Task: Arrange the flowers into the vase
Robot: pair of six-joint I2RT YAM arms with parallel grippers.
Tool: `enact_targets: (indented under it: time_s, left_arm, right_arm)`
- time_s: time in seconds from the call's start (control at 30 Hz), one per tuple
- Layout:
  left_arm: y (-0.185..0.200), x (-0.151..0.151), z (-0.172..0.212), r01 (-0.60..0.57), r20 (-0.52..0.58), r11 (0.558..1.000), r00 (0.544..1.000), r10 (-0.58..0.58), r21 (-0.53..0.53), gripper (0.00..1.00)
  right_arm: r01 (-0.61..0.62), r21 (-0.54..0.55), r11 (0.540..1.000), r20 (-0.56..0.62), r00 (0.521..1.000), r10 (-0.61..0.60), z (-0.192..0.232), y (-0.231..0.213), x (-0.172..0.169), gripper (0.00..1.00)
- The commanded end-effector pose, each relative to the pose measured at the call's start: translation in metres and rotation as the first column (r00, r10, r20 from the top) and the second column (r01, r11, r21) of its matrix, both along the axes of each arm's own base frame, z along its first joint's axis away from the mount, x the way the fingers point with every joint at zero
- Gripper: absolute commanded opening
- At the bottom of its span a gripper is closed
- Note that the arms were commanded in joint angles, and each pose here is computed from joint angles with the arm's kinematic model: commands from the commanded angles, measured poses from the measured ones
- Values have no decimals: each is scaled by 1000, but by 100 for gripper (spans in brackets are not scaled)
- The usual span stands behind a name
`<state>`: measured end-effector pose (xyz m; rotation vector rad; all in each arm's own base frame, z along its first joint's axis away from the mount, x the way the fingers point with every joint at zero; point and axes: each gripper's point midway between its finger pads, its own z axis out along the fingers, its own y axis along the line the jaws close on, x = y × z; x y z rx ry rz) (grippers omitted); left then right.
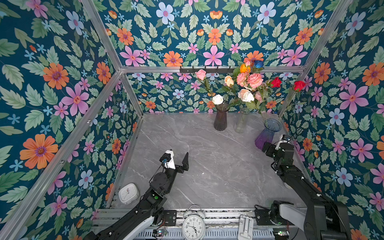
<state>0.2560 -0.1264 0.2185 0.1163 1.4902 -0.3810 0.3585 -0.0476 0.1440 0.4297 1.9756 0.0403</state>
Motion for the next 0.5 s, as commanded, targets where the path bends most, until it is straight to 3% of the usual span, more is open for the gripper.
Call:
enact_targets:
  time_s: [0.0, 0.47]
  left_arm:
    - [0, -2, 2, 6, 4, 1000, 1000, -5, -15, 97]
    - [2, -3, 2, 4, 1, 1000, 1000, -4, -21, 97]
  right_arm:
    - [-24, -22, 999, 44, 999, 25, 12, 1, 16, 99]
    - [-33, -73, 997, 41, 998, 37, 9, -8, 68, 98]
